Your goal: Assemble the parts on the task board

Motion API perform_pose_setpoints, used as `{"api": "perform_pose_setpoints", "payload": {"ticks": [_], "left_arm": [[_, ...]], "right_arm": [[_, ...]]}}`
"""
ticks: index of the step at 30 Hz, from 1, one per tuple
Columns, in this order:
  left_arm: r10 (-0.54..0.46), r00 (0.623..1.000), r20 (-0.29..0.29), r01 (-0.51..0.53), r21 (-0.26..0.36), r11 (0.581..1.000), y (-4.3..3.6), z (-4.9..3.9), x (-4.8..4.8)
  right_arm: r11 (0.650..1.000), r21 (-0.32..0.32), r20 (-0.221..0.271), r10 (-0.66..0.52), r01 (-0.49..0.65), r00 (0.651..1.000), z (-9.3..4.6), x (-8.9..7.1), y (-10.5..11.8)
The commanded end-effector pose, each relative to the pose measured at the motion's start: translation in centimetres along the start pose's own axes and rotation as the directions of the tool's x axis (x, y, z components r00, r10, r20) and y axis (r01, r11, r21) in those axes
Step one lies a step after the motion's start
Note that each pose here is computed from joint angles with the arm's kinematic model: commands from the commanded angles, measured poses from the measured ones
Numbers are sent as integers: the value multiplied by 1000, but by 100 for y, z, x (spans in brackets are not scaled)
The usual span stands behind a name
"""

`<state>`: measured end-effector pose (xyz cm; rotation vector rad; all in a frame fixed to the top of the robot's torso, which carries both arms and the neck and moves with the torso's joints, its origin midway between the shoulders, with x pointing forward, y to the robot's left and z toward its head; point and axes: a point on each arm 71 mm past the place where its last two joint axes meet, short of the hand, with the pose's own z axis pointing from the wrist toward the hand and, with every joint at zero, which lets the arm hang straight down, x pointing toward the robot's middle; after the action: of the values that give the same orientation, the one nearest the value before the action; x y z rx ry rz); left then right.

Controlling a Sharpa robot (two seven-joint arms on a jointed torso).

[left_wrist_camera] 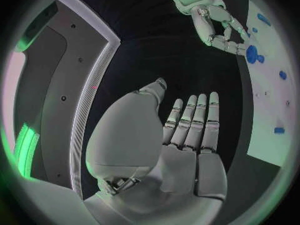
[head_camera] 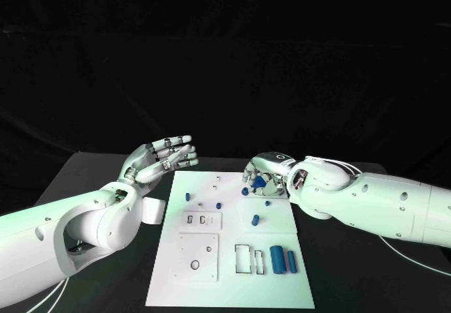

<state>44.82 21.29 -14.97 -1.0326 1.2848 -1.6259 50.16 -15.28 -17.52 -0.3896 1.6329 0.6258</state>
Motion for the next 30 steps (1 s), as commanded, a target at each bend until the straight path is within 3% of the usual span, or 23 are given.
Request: {"api": "perform_pose_setpoints", "payload": {"ticks": [1,30], "left_arm": [[-2,1000,-28,2,10,1000,-23,3,34],[-1,999,-43,2,14,1000,-53,3,58]], "right_arm": [[996,30,0,-81,81,997,12,0,-6],[988,55,-56,-138,141,989,107,110,-13]]}}
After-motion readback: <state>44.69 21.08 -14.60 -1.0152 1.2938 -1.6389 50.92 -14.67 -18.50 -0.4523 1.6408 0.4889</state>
